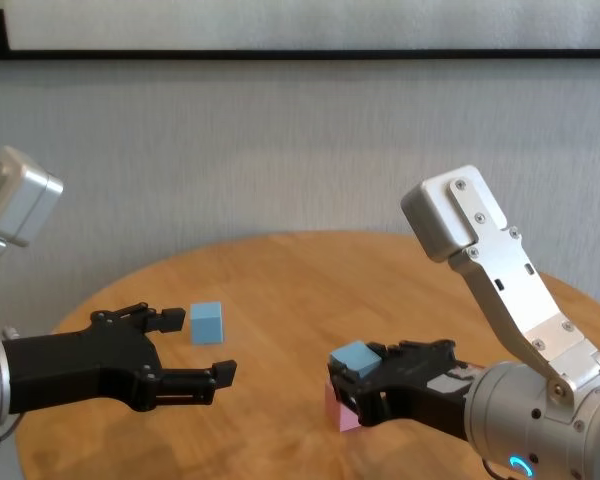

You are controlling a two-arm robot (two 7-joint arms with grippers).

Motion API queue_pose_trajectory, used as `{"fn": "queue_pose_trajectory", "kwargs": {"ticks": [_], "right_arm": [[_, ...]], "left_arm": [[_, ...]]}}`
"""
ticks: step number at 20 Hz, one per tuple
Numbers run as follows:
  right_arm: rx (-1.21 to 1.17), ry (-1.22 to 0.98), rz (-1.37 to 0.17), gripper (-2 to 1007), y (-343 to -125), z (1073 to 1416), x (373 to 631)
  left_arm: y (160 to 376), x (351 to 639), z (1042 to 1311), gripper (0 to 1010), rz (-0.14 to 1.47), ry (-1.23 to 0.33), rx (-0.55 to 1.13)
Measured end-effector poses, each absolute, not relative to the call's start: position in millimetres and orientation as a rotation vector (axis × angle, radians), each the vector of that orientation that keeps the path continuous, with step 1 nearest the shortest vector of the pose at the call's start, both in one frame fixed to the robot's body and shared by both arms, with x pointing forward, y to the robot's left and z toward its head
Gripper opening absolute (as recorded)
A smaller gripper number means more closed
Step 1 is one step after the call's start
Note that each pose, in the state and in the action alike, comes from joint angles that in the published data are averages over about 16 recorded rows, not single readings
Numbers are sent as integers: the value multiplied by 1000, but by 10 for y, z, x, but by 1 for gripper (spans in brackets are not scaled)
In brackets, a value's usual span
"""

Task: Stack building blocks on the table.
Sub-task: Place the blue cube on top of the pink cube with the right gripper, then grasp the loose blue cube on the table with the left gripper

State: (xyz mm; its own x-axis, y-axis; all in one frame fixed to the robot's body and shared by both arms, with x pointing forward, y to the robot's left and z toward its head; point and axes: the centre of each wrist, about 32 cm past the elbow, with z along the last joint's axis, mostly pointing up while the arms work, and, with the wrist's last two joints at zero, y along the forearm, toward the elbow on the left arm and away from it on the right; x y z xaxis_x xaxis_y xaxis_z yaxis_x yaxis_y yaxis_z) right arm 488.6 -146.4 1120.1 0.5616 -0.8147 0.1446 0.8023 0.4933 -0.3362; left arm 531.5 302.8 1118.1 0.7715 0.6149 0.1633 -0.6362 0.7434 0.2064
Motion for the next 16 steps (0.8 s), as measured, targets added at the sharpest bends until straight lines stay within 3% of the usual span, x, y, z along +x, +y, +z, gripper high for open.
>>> {"fn": "queue_pose_trajectory", "kwargs": {"ticks": [16], "right_arm": [[-293, 27, -1020, 902, -1597, 11370, 4928]], "left_arm": [[3028, 5315, 11181, 1000, 686, -87, 257]]}}
